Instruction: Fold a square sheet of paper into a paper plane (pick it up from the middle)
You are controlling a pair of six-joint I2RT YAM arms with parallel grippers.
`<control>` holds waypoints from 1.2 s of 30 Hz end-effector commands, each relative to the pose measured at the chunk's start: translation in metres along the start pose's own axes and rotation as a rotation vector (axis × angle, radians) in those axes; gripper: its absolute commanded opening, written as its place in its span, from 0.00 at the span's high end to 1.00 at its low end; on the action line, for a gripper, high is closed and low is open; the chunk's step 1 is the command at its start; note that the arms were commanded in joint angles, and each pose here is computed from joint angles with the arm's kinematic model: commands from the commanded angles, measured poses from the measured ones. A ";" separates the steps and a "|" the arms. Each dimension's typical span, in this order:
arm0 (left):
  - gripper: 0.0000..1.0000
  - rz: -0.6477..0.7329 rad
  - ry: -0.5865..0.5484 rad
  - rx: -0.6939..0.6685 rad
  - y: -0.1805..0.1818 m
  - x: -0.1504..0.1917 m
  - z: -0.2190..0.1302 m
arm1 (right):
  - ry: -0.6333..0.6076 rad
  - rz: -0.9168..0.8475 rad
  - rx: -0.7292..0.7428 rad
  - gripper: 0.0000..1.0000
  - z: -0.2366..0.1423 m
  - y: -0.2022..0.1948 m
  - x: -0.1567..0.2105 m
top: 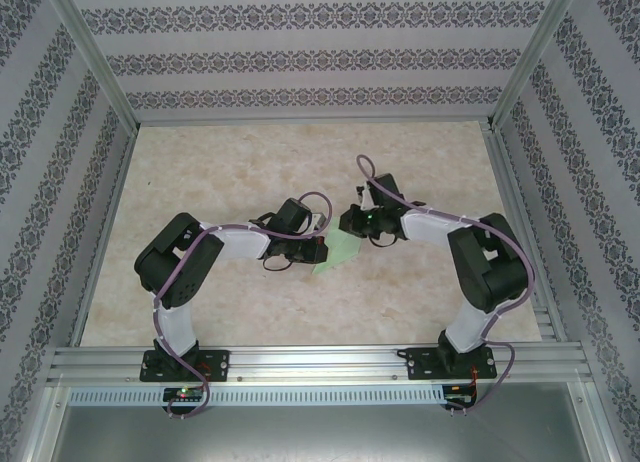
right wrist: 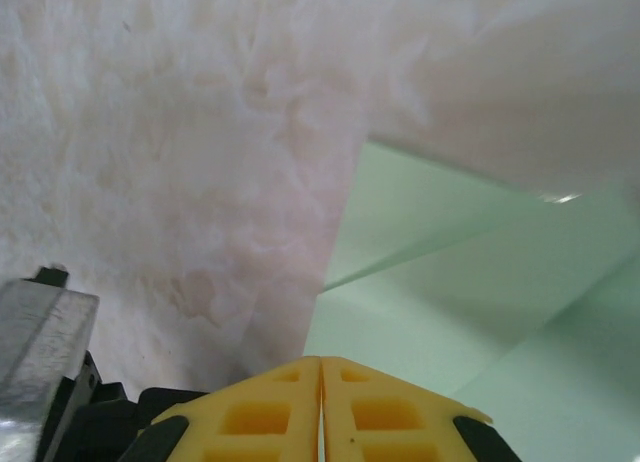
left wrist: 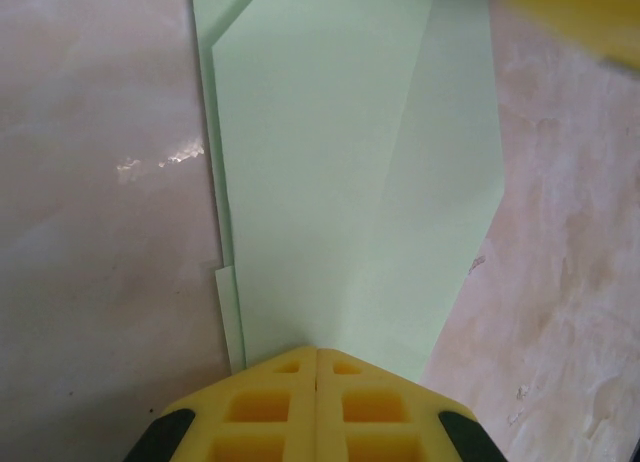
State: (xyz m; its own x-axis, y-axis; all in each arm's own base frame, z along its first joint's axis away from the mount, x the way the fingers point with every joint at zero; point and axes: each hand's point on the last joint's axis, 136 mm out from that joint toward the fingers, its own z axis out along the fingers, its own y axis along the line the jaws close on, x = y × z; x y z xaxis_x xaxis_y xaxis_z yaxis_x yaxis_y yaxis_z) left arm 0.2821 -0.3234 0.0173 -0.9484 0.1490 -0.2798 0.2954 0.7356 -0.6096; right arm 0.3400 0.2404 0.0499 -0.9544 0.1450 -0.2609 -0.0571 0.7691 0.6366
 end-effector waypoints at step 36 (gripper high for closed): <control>0.98 -0.080 0.183 -0.173 0.048 0.061 0.011 | -0.045 0.094 -0.056 0.91 -0.011 0.000 -0.002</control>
State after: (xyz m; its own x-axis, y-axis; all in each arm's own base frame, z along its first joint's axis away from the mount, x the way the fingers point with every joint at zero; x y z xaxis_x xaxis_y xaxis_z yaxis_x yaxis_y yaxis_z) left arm 0.2819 -0.3235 0.0171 -0.9472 0.1516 -0.2825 0.2990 0.7359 -0.6075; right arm 0.3515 0.2162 0.0672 -0.9313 0.2379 -0.2760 -0.0052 0.7486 0.6629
